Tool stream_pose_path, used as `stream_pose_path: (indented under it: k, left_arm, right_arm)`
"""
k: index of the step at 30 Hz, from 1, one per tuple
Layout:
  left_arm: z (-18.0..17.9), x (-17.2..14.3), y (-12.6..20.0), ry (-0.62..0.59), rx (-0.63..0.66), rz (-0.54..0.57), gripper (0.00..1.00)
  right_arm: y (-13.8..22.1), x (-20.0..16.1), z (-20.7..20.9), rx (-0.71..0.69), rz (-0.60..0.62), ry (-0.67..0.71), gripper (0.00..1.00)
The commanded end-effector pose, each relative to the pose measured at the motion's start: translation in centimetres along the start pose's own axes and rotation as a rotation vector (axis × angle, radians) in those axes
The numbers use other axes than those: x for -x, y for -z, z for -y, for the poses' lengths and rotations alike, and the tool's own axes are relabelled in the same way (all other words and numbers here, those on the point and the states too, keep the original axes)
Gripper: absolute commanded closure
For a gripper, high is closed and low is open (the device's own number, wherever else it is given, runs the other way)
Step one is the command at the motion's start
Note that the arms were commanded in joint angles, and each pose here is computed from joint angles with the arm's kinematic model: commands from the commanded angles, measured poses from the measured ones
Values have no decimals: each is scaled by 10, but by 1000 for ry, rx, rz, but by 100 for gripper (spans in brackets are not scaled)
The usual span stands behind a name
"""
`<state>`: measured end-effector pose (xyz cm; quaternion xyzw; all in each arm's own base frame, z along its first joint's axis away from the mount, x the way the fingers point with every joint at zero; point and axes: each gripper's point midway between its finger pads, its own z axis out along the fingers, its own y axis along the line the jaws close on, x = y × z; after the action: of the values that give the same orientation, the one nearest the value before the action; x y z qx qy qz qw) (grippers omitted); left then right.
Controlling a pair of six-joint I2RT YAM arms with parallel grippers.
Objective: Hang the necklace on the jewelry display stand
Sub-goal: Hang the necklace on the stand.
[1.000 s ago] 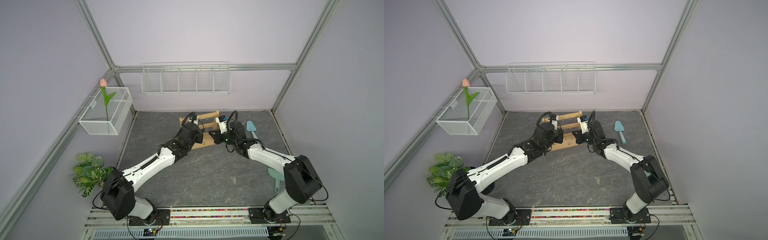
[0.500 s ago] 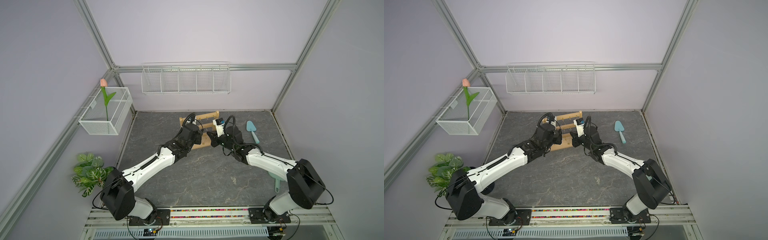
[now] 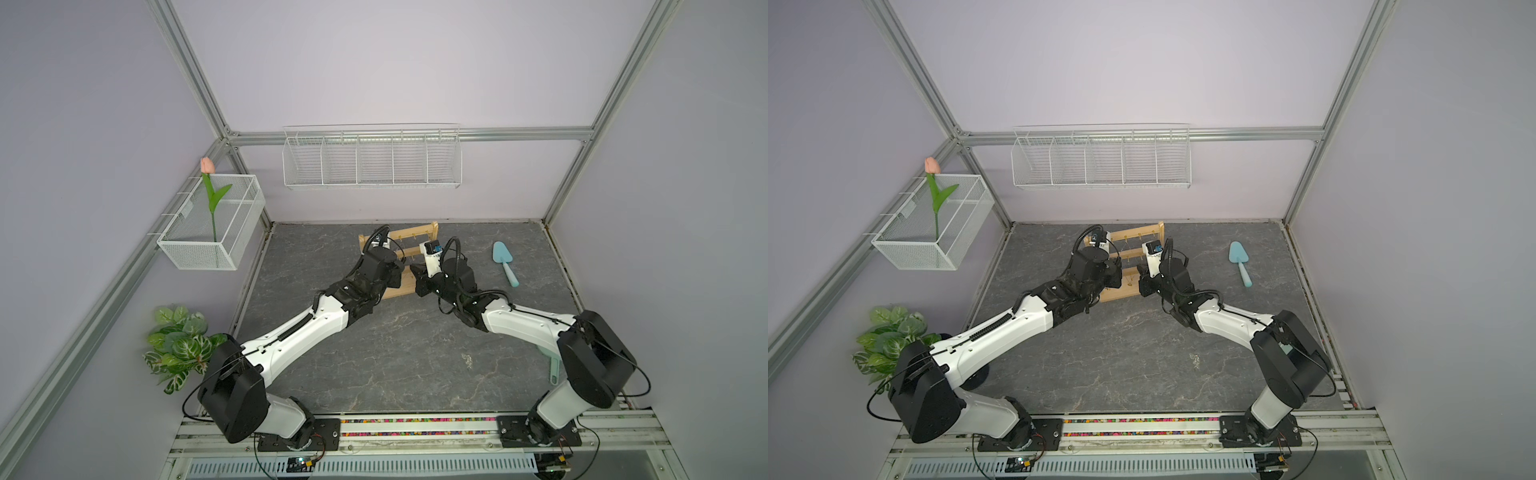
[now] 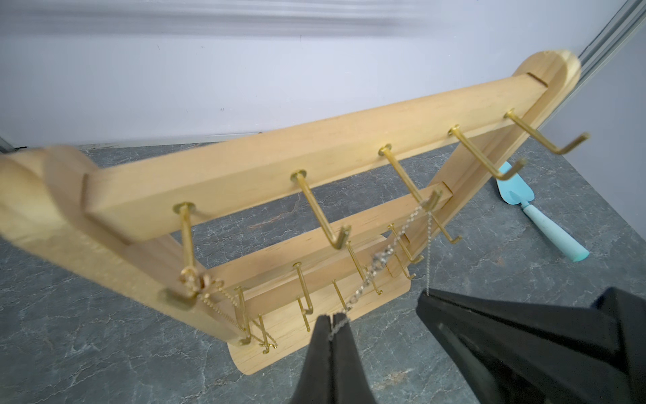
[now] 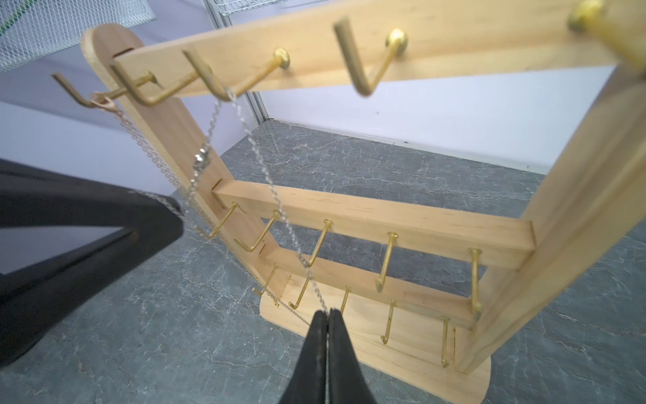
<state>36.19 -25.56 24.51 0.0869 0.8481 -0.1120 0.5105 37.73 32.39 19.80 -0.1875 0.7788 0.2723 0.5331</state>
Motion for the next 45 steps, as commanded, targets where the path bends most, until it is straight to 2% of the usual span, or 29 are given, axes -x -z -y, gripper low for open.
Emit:
stream_pose_path:
  k: [1,34,40,45]
  left_arm:
    - [1,10,1,2,11,16,100]
    - [7,-1,-11,-23,11,-20,100]
    - [8,-1,-6,-26,4,-24,100]
    - [6,0,-3,-21,11,-22,100]
  right_arm:
    - [-3,-2,3,-27,29,27,92]
    - [-19,-14,7,-45,14,49,92]
    - [-17,-8,-2,25,35,24,84]
    - [-8,1,-8,67,99,8,79]
